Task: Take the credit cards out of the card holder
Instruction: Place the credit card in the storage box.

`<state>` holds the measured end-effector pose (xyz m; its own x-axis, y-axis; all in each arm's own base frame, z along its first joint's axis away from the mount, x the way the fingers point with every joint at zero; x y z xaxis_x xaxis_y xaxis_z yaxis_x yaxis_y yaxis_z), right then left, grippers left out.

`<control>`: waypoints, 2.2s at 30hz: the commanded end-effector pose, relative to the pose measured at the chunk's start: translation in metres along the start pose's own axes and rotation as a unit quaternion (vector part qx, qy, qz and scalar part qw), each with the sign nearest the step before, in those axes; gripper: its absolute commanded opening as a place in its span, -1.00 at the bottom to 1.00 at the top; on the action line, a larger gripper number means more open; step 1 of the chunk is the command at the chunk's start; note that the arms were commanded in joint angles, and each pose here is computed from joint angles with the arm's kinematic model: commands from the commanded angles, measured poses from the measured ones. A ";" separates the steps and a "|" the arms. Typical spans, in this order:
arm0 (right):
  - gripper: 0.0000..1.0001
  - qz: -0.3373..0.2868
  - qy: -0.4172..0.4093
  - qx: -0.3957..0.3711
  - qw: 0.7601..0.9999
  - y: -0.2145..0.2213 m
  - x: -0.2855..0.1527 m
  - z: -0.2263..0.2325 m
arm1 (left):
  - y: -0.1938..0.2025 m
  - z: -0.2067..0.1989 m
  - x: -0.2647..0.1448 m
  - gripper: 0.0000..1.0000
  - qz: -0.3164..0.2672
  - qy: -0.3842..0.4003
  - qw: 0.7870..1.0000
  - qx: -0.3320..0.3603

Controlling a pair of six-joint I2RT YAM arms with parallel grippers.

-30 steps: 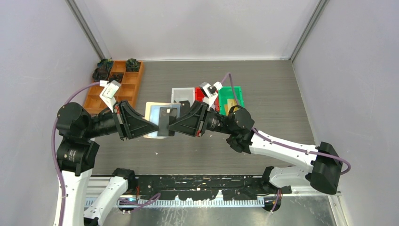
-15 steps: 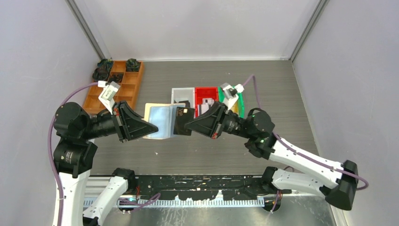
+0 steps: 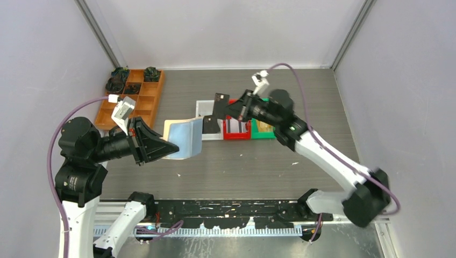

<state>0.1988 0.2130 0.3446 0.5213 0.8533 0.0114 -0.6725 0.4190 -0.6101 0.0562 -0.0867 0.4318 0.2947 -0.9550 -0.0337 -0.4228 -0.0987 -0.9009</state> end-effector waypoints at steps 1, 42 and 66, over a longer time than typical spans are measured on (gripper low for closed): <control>-0.98 0.071 0.101 -0.007 0.992 0.001 0.051 -0.048 | -0.007 -0.008 -0.004 -1.00 -0.012 0.000 0.999 0.039; -0.99 0.207 0.357 0.010 0.911 0.075 0.206 -0.194 | -0.004 -0.023 -0.011 -1.00 -0.013 0.007 0.998 0.069; 0.13 0.115 0.289 -0.050 0.949 0.019 0.169 -0.081 | -0.002 -0.019 -0.010 -1.00 -0.013 0.008 0.998 0.064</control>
<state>0.3302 0.3416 0.1887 0.4706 0.5141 -0.7171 -0.8691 0.1297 -0.4774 0.0421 -0.0829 0.4354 0.2997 -0.9534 -0.0353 -0.3609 -0.0790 -0.9293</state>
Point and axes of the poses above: each gripper's point midway between its finger pads, its own x axis out along the fingers, its own z axis along the line the jaws close on, y = z × x, the point moved 10 cm from there along -x, back along the fingers, and after that the axes turned 5 degrees about x, right-handed, at the moved point
